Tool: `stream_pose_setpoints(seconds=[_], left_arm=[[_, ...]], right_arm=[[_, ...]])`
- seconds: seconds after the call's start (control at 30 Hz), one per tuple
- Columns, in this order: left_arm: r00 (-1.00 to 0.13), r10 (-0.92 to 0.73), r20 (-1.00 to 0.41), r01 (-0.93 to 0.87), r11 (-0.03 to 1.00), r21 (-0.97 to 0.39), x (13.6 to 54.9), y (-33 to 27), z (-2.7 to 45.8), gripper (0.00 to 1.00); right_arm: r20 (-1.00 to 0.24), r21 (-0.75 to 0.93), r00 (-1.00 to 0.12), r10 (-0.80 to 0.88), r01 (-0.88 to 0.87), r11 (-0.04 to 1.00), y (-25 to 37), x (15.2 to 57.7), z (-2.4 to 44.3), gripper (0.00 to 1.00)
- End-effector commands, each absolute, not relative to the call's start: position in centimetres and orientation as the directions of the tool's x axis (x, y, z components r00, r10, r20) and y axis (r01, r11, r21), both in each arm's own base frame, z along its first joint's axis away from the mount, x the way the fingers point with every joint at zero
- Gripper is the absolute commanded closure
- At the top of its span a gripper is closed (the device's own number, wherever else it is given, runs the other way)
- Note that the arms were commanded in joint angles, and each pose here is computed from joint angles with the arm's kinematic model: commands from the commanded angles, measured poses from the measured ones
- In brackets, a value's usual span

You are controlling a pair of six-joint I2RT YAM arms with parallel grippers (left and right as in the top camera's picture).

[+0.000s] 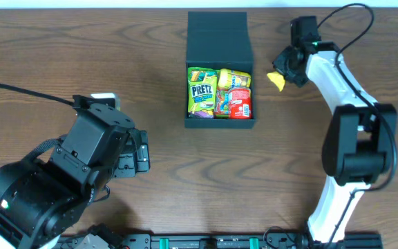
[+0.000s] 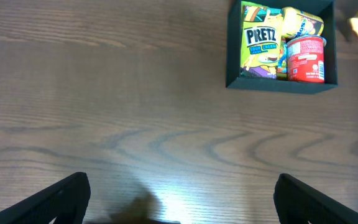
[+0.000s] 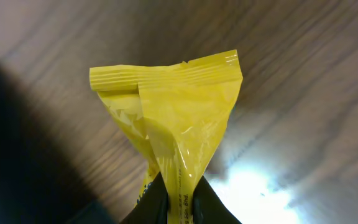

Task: Pack container
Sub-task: 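Carry the candy bag left and lower it into the box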

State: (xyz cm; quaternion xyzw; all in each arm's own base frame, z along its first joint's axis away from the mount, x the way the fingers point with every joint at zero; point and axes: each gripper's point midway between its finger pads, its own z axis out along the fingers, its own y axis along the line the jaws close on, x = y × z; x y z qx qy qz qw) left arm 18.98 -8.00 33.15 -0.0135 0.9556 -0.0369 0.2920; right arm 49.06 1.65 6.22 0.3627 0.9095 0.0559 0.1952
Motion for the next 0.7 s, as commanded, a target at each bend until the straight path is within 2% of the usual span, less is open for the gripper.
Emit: stream_pose_setpoints(seconds=[0.0, 0.37, 0.67], left_arm=[[-0.826, -0.041, -0.563, 0.006, 0.997, -0.081, 19.0, -8.0, 33.4, 0.05], [-0.826, -0.041, -0.563, 0.006, 0.997, -0.081, 19.0, -8.0, 33.4, 0.05], [-0.826, -0.041, -0.563, 0.006, 0.997, -0.081, 19.0, -8.0, 33.4, 0.05]], right_arm=[[-0.384, 0.239, -0.692, 0.611, 0.565, 0.79, 1.9, 48.6, 10.0, 0.88], [-0.408, 0.196, -0.786, 0.464, 0.421, 0.886, 4.9, 44.3, 15.8, 0.86], [-0.381, 0.166, -0.879, 0.288, 0.241, 0.956, 12.4, 40.7, 16.6, 0.85]])
